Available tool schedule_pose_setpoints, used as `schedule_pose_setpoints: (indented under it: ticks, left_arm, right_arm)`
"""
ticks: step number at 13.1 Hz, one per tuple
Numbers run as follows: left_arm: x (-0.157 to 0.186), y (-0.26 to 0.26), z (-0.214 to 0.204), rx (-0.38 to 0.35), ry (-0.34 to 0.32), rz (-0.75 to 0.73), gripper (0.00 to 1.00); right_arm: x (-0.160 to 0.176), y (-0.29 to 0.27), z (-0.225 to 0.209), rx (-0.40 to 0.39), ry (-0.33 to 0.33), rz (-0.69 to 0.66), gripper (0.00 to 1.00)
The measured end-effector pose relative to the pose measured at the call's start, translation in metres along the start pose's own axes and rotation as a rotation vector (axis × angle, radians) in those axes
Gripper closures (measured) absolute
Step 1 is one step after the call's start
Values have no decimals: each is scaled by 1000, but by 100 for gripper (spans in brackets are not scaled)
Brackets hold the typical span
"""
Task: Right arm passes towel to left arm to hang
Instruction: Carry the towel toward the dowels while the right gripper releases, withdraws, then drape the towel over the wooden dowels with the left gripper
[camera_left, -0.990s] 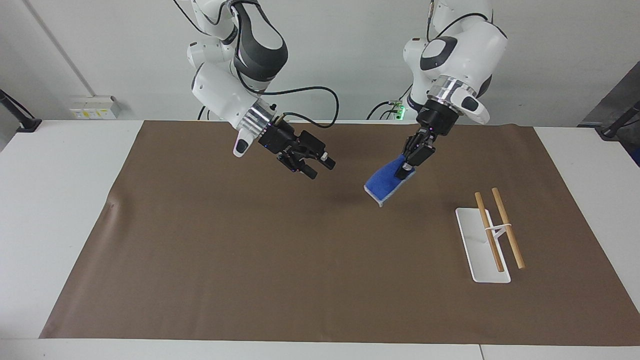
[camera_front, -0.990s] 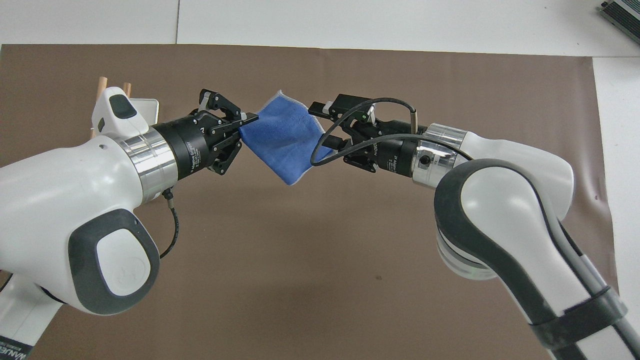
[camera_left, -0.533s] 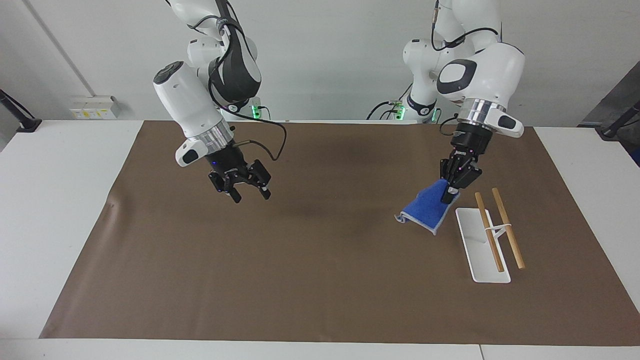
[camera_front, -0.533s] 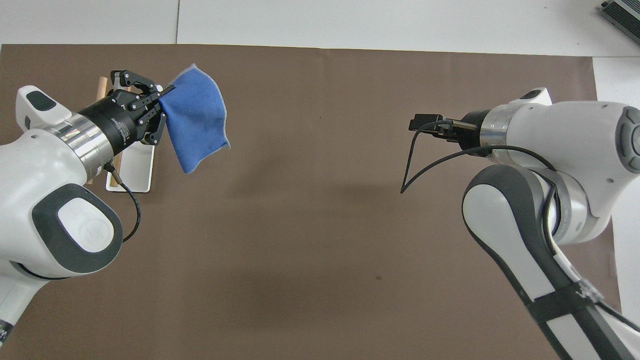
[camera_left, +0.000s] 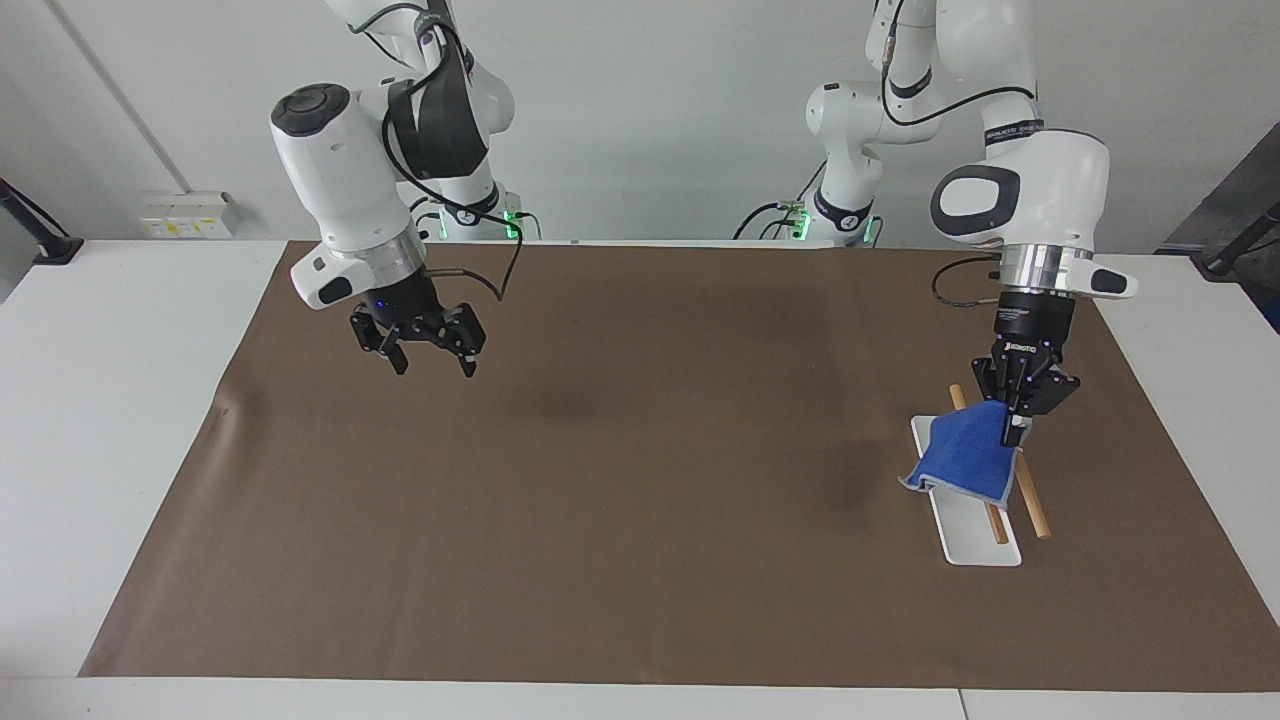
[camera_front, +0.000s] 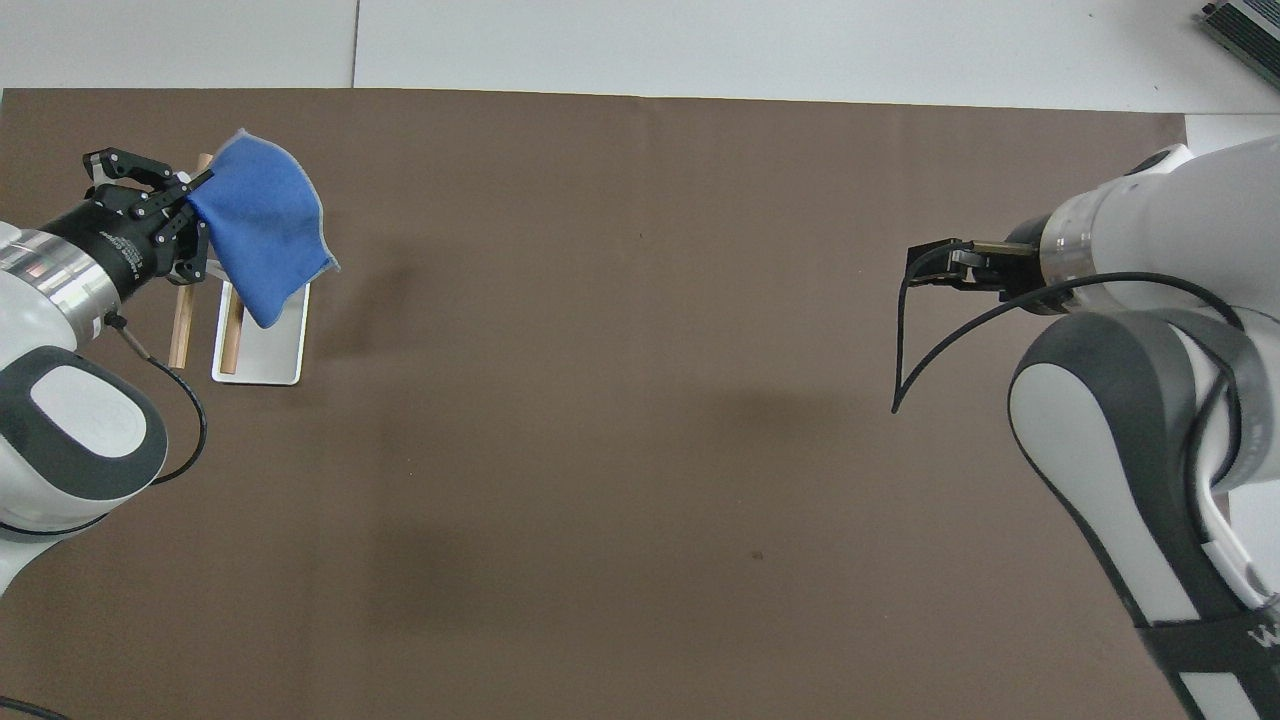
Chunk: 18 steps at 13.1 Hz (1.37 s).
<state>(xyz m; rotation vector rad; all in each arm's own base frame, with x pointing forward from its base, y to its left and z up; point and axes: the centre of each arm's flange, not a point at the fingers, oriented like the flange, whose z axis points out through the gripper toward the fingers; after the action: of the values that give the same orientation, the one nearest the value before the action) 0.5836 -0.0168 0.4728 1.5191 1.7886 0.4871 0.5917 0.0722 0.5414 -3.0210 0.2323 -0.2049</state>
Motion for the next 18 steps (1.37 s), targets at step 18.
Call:
schedule_pose_setpoints:
  ticks: [18]
  left_arm:
    - [152,-53,2,76,207,-246,62]
  right_arm:
    - [-25,104,-101,-107,-177,-9,0]
